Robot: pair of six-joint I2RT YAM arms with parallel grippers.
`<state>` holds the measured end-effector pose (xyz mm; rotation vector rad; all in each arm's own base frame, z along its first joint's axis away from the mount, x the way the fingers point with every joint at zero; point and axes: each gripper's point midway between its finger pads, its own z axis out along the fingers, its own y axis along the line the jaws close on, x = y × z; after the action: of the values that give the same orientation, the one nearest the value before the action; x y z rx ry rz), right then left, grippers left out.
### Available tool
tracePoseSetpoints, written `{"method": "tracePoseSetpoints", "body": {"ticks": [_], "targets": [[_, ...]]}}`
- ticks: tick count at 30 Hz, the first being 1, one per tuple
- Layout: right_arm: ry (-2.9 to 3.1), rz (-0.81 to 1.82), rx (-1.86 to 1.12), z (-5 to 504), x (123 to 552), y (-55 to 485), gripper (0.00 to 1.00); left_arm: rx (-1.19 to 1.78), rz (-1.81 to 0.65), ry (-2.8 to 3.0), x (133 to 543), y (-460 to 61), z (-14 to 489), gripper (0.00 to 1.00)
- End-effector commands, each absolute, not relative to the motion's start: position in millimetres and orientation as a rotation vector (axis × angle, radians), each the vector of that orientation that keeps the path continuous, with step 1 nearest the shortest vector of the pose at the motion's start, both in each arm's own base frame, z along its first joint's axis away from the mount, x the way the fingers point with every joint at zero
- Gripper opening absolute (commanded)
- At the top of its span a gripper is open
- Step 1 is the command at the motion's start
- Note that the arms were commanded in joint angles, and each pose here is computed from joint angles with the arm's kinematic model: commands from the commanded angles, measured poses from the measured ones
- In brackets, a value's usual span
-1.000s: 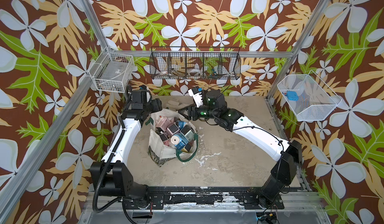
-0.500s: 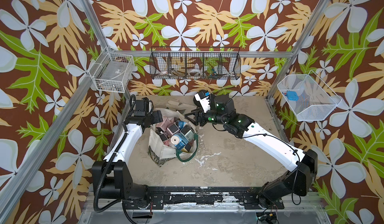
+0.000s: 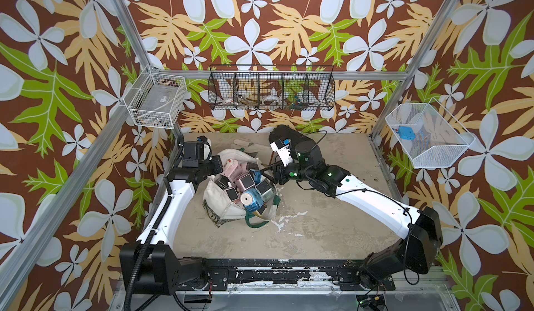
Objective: Take out the pencil sharpeners from the tote bags
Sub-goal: Adjust the canvas bag at the center of the board.
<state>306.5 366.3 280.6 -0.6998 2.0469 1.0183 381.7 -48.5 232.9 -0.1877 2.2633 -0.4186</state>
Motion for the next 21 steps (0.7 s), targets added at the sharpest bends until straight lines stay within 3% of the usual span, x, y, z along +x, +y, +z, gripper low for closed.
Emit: {"method": "tracePoseSetpoints", "body": {"ticks": [1, 7, 13, 14, 15, 17, 21], "targets": [[2.052, 0.97, -0.779, 269.0, 289.7, 370.8, 0.54, -0.087, -0.563, 2.088, 386.0, -70.5, 273.7, 0.0], [2.055, 0.791, -0.874, 238.6, 261.7, 378.5, 0.57, -0.103, -0.584, 2.102, 380.8, -71.8, 264.4, 0.0], [2.051, 0.668, -0.837, 233.1, 279.3, 389.7, 0.65, -0.116, -0.558, 2.12, 377.7, -68.4, 256.7, 0.0], [2.044, 0.653, -0.828, 235.5, 283.6, 391.8, 0.67, -0.117, -0.557, 2.118, 377.4, -68.1, 257.4, 0.0], [2.04, 0.636, -0.826, 236.7, 287.3, 394.6, 0.79, -0.119, -0.558, 2.114, 376.7, -67.9, 258.2, 0.0], [2.038, 0.605, -0.832, 236.6, 293.5, 400.3, 0.92, -0.116, -0.566, 2.11, 375.7, -69.0, 259.4, 0.0], [2.071, 0.524, -0.822, 230.7, 310.6, 408.0, 0.94, -0.117, -0.561, 2.104, 374.6, -68.1, 260.9, 0.0]]}}
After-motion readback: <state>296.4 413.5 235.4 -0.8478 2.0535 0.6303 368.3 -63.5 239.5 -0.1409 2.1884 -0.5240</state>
